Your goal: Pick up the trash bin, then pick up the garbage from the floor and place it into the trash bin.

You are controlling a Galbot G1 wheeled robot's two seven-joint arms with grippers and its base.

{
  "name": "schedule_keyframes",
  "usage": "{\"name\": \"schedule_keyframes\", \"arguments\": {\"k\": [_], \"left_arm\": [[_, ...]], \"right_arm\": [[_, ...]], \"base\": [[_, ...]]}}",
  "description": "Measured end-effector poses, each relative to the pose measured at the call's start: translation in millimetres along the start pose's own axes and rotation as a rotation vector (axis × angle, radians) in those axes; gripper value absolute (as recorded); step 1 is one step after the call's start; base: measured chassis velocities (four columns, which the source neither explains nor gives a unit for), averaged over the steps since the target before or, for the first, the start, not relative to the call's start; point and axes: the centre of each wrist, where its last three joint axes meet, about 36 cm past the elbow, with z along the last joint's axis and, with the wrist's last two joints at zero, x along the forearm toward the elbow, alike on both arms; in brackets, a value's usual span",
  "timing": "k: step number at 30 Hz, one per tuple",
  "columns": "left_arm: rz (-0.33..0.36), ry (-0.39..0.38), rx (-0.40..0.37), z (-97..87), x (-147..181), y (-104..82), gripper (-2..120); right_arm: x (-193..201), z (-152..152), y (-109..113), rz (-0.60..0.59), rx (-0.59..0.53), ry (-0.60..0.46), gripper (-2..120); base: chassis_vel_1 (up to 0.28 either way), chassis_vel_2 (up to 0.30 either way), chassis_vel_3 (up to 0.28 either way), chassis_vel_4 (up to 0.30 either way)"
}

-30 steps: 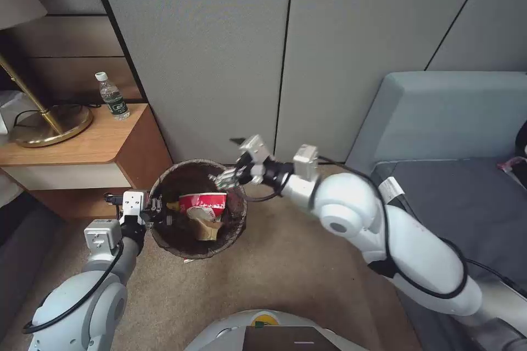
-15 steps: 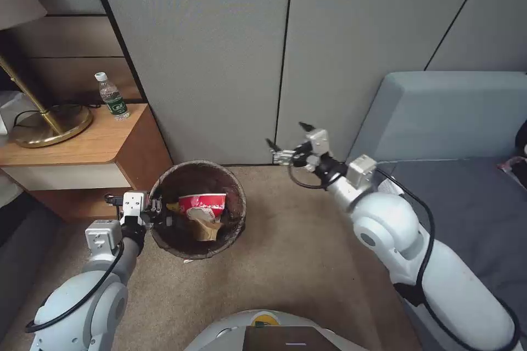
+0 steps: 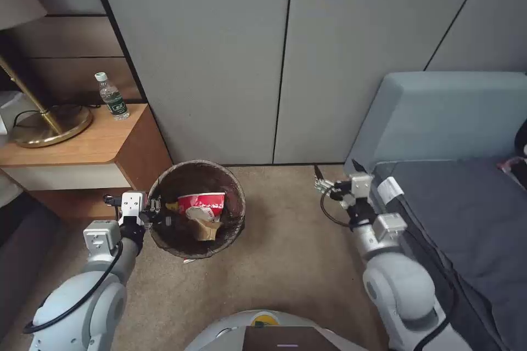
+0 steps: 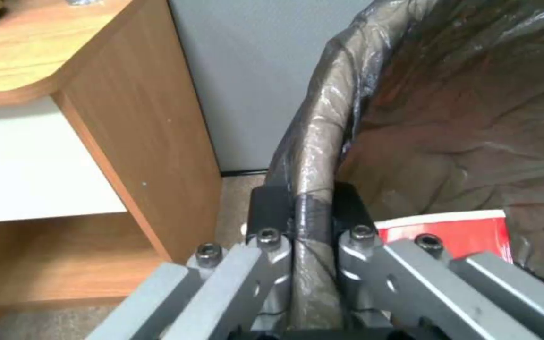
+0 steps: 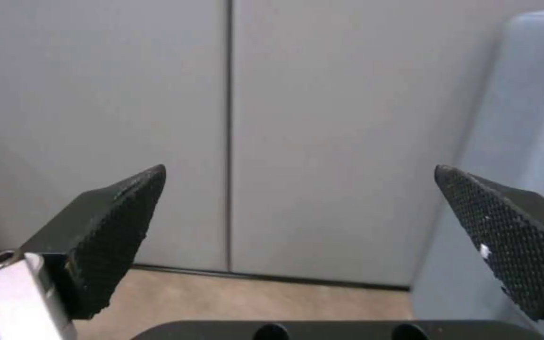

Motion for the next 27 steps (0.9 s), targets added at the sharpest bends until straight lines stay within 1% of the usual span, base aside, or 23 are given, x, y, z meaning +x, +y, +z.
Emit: {"name": "schedule_keyframes", "arguments": {"k": [3, 8, 16, 27], "left_arm": [[0.004, 0.002, -0.002, 0.2, 0.8, -0.3, 3], [0.009, 0.002, -0.006, 0.0, 1.9, -0.4, 3], [0.011, 0.004, -0.012, 0.0, 2.3, 1.8, 3], [0.009, 0.01, -0.013, 1.1, 2.7, 2.2, 3]], "right_arm": [[14.3, 10.6, 1.4, 0.027, 0.013, 0.0, 100], [21.2, 15.8, 1.1, 0.04, 0.01, 0.006, 100], [15.9, 11.3, -4.8, 0.041, 0.024, -0.011, 100], [14.0, 9.5, -8.7, 0.033, 0.028, -0.008, 100]], "base": [[0.0, 0.0, 0.0, 0.0], [0.0, 0.0, 0.0, 0.0], [0.0, 0.0, 0.0, 0.0], [0.009, 0.008, 0.006, 0.005]]}}
